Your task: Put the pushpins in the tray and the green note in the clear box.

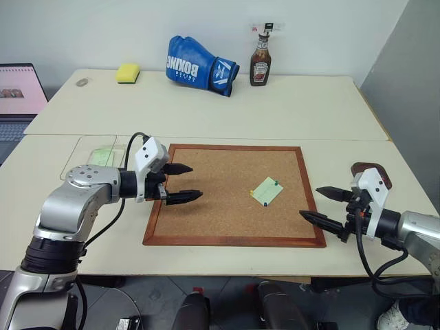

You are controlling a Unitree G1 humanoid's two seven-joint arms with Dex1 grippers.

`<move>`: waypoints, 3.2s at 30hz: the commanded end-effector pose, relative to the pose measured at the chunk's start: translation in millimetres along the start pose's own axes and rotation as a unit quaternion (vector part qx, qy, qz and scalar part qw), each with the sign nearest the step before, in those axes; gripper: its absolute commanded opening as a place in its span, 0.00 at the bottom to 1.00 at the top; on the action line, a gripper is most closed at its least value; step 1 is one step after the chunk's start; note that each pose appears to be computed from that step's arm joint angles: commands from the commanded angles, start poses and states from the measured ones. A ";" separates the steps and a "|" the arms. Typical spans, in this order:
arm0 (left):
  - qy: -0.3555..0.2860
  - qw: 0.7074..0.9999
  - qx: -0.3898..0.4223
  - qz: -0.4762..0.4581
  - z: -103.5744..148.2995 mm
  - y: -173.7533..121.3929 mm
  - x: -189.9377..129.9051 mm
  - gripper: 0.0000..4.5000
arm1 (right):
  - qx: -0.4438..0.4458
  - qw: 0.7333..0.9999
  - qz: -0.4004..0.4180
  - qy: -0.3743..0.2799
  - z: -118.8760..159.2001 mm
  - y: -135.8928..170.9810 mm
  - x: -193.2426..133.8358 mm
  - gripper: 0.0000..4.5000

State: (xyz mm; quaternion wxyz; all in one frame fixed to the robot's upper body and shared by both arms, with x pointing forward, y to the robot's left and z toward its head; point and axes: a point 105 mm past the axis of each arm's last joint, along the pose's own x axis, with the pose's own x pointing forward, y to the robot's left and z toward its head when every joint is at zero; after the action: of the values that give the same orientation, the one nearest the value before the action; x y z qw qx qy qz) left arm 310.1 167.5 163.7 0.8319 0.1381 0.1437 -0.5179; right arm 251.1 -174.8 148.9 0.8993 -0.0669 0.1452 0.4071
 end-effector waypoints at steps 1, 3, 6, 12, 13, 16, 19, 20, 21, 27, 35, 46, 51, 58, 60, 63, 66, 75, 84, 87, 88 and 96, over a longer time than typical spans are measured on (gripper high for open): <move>-0.007 1.000 0.022 0.003 6.8 1.0 -2.3 1.00 | -0.016 1.000 0.002 -0.013 9.9 2.5 -2.6 1.00; -0.003 1.000 0.016 -0.002 6.0 -0.7 -0.6 1.00 | -0.014 1.000 0.001 -0.016 11.1 3.6 -2.4 1.00; 0.001 1.000 0.018 -0.007 4.7 -1.5 0.4 1.00 | -0.012 1.000 -0.005 -0.019 10.4 3.2 -2.6 1.00; -0.001 1.000 0.015 -0.005 5.4 0.5 0.7 1.00 | -0.008 1.000 -0.008 -0.017 8.8 1.7 -4.9 1.00; -0.003 1.000 0.014 -0.004 6.2 1.7 1.1 1.00 | -0.008 1.000 -0.009 -0.018 9.1 1.6 -5.0 1.00; -0.012 1.000 0.007 -0.003 8.8 4.4 2.4 1.00 | -0.010 1.000 -0.009 -0.018 8.6 2.4 -3.7 1.00; -0.024 1.000 0.000 0.006 11.9 8.8 5.9 0.92 | -0.012 1.000 -0.012 -0.023 9.2 3.0 -1.2 1.00; -0.029 1.000 -0.001 0.006 12.9 9.0 7.3 0.91 | -0.014 0.999 -0.014 -0.025 10.3 2.7 0.1 1.00; -0.033 0.999 0.000 0.004 13.9 7.7 9.5 0.88 | -0.016 0.999 -0.018 -0.030 11.9 1.3 1.6 1.00; -0.065 0.998 0.005 -0.005 22.8 1.3 23.6 0.61 | -0.033 0.998 -0.029 -0.038 16.1 -3.4 11.1 1.00; -0.088 0.996 0.034 -0.005 27.4 -2.8 42.1 0.28 | -0.044 0.997 -0.032 -0.057 19.3 -4.4 29.3 1.00; -0.080 0.995 0.060 -0.012 5.1 -12.1 76.5 0.01 | -0.042 0.993 -0.073 -0.084 17.9 -17.9 63.1 1.00; -0.038 0.997 0.059 -0.016 -25.5 -15.9 95.3 0.01 | -0.042 0.992 -0.079 -0.088 15.6 -20.4 73.8 1.00; -0.006 0.998 0.049 -0.027 -52.7 -19.8 106.5 0.01 | -0.040 0.991 -0.086 -0.093 11.3 -25.2 90.9 1.00; -0.004 0.998 0.050 -0.025 -54.2 -17.9 106.0 0.01 | -0.037 0.991 -0.089 -0.095 10.6 -27.1 96.1 1.00; -0.001 0.998 0.052 -0.027 -56.3 -17.1 104.7 0.01 | -0.030 0.991 -0.094 -0.095 7.8 -30.8 103.1 1.00; 0.000 0.998 0.052 -0.031 -55.5 -17.8 103.6 0.01 | -0.028 0.991 -0.092 -0.090 3.0 -33.0 109.4 1.00; 0.000 0.998 0.056 -0.030 -53.5 -17.8 101.0 0.00 | -0.017 0.991 -0.100 -0.082 -6.0 -40.1 116.2 0.78; 0.003 0.998 0.056 -0.024 -53.4 -15.1 99.1 0.00 | -0.015 0.992 -0.096 -0.083 -6.7 -38.2 117.2 0.33; 0.004 0.998 0.056 -0.024 -54.1 -14.5 98.8 0.00 | -0.014 0.992 -0.094 -0.082 -8.2 -36.3 117.6 0.21; 0.004 0.998 0.056 -0.024 -54.3 -14.4 98.7 0.00 | -0.012 0.992 -0.093 -0.082 -8.4 -35.5 117.8 0.17; 0.016 0.998 0.058 -0.025 -58.8 -17.3 101.6 0.00 | -0.027 0.991 -0.098 -0.087 -5.3 -32.8 118.3 0.01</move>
State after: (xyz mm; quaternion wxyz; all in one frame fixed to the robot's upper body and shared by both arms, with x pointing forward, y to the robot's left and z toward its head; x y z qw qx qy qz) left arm 334.6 94.8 84.2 0.8107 0.1777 0.0995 -0.5489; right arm 349.8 -119.0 92.2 0.9425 -0.0579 0.0812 0.3191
